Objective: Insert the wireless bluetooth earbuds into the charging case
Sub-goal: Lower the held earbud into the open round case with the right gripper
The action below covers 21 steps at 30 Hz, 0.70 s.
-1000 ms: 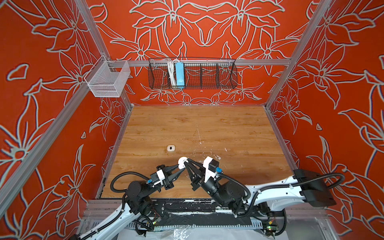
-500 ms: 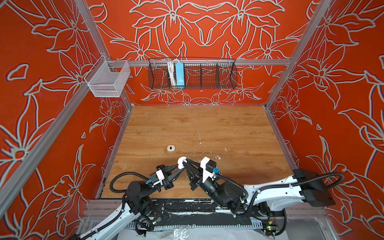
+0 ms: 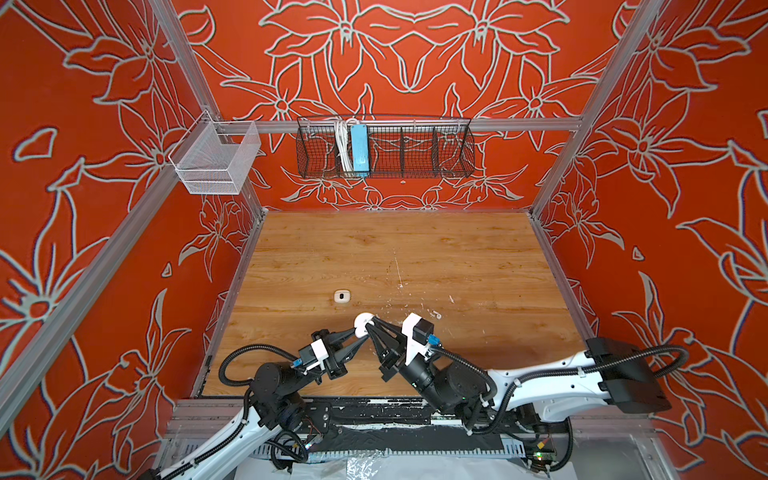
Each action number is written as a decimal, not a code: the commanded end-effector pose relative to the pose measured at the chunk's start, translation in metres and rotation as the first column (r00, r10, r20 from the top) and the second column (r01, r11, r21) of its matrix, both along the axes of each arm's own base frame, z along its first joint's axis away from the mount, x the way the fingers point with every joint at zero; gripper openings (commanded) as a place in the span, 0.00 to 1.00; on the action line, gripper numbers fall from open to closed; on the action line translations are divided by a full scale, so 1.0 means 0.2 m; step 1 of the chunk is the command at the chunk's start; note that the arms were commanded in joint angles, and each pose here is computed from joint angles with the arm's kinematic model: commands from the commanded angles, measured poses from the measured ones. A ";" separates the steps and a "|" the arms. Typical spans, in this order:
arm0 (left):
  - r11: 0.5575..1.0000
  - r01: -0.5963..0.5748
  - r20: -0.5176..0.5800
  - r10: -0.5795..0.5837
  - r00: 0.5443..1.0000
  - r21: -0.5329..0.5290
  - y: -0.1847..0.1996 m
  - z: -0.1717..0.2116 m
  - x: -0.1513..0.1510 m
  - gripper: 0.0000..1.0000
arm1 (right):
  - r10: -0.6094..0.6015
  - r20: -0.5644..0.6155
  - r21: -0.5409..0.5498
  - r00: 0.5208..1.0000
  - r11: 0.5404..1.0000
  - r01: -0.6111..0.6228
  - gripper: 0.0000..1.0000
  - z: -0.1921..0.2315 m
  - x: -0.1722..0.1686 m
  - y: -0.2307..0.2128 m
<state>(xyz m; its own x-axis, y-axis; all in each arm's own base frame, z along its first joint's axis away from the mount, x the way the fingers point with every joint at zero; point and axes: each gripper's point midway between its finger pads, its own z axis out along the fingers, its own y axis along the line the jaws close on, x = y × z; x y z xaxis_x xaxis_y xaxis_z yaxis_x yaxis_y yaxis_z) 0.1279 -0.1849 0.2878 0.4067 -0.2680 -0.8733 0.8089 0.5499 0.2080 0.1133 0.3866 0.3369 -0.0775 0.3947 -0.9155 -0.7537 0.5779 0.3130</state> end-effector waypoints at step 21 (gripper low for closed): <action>1.000 -0.015 -0.034 0.016 0.999 0.010 0.00 -0.11 0.03 0.00 | 0.041 -0.039 -0.088 0.998 0.995 -0.044 0.09 -0.19 -0.06 0.07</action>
